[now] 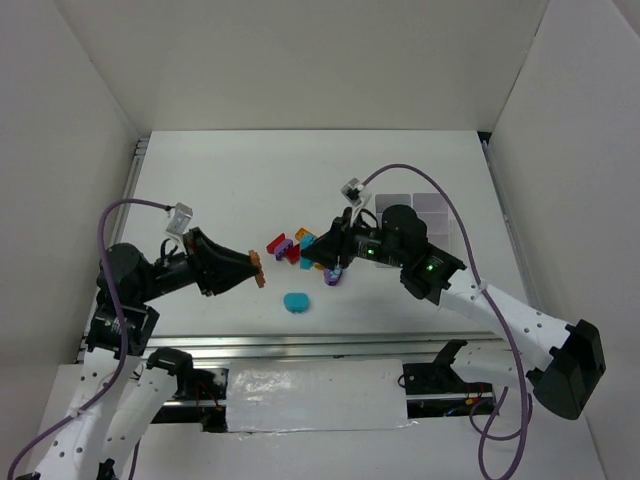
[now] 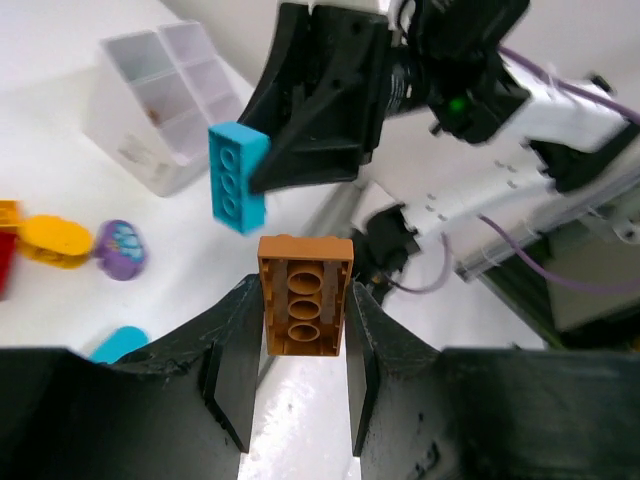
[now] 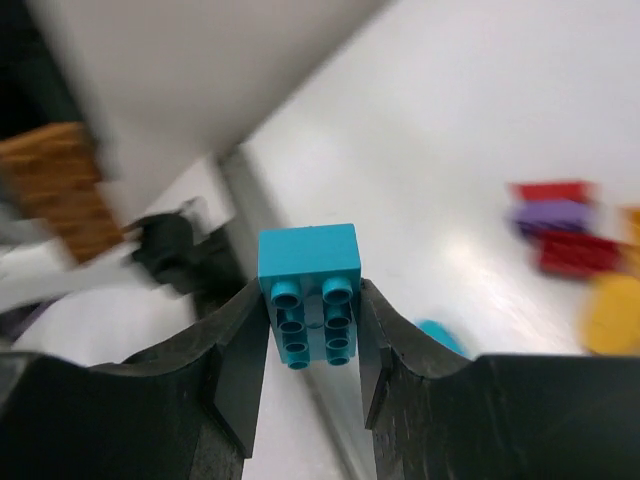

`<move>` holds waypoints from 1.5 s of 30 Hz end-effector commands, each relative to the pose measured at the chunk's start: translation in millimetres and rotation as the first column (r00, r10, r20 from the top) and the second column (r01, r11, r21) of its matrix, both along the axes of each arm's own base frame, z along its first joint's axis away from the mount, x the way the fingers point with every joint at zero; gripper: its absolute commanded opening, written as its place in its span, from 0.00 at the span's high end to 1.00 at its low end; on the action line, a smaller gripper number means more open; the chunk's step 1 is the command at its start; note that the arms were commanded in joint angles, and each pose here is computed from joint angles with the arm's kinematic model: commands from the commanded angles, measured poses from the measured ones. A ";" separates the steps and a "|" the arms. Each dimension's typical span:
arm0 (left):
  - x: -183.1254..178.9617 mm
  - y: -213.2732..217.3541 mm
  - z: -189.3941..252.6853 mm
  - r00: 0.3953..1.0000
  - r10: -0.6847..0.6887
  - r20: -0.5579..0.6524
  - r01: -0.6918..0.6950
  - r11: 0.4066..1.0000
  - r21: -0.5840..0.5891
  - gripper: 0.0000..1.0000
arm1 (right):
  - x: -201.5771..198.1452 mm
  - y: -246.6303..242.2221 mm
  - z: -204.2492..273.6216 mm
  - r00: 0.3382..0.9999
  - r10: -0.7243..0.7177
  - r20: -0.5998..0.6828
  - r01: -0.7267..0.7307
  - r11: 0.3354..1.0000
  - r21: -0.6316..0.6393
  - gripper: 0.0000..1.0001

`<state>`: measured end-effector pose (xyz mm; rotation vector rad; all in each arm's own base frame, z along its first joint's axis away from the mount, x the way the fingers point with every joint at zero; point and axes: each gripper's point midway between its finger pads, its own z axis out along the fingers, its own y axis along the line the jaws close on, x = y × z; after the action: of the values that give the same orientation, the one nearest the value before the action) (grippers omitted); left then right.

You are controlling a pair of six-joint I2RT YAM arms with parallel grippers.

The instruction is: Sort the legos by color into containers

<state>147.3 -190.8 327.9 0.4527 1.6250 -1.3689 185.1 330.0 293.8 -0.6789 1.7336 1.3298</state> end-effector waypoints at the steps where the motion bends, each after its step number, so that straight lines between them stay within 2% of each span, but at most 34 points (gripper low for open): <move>1: 19.0 19.2 -1.5 0.983 0.183 0.012 -0.183 0.975 0.123 1.00 | 68.7 -54.5 -32.1 0.902 -0.431 0.012 0.430 0.896 -0.113 1.00; 2: 25.4 25.4 -7.8 0.974 0.226 0.023 -0.227 0.959 0.170 1.00 | 94.0 -85.0 -39.9 0.788 -0.614 0.050 0.614 0.777 -0.139 1.00; 3: 37.3 35.1 -9.0 0.952 0.306 0.022 -0.304 0.930 0.205 1.00 | 102.2 -102.5 -49.1 0.724 -0.687 0.063 0.686 0.707 -0.171 1.00; 4: 38.8 40.9 -21.4 0.941 0.339 -0.014 -0.324 0.911 0.254 1.00 | 109.8 -117.9 -53.3 0.656 -0.752 0.070 0.750 0.637 -0.180 1.00; 5: 43.0 46.1 -27.2 0.932 0.363 -0.002 -0.347 0.892 0.290 1.00 | 122.5 -150.0 -56.0 0.501 -0.860 0.096 0.858 0.478 -0.187 1.00; 8: 53.6 63.4 -44.1 0.887 0.462 -0.016 -0.424 0.826 0.372 1.00 | 135.1 -201.4 -73.3 0.249 -0.964 0.096 0.947 0.221 -0.232 1.00; 11: 55.7 65.7 -49.9 0.876 0.482 -0.015 -0.444 0.818 0.365 1.00 | 141.1 -230.9 -92.6 0.097 -0.991 0.095 0.963 0.069 -0.262 1.00; 12: 55.2 64.8 -50.8 0.878 0.478 -0.017 -0.440 0.822 0.362 1.00 | 143.2 -236.4 -94.8 0.069 -0.993 0.091 0.965 0.043 -0.257 1.00; 13: 54.9 64.8 -50.5 0.878 0.478 -0.014 -0.441 0.822 0.360 1.00 | 146.5 -244.3 -99.3 0.049 -0.995 0.087 0.964 0.025 -0.264 1.00; 21: 48.7 57.2 -49.5 0.903 0.429 -0.006 -0.403 0.853 0.332 1.00 | 152.3 -258.0 -123.3 0.030 -0.996 0.086 0.965 0.007 -0.261 1.00; 27: 45.0 51.7 -49.4 0.919 0.393 -0.010 -0.369 0.872 0.321 1.00 | 154.2 -255.1 -133.7 0.049 -0.997 0.062 0.972 0.033 -0.234 1.00; 35: 43.5 49.6 -49.5 0.925 0.379 -0.008 -0.358 0.879 0.316 1.00 | 158.6 -249.2 -149.9 0.067 -0.995 0.068 0.963 0.046 -0.265 0.95; 45: 41.8 47.5 -48.6 0.931 0.365 -0.005 -0.346 0.885 0.312 1.00 | 155.0 -247.1 -156.6 0.091 -0.994 0.062 0.961 0.071 -0.267 0.74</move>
<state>189.3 -139.5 268.5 0.2219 1.9352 -0.8559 336.4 83.2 128.5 0.5620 1.8673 0.0641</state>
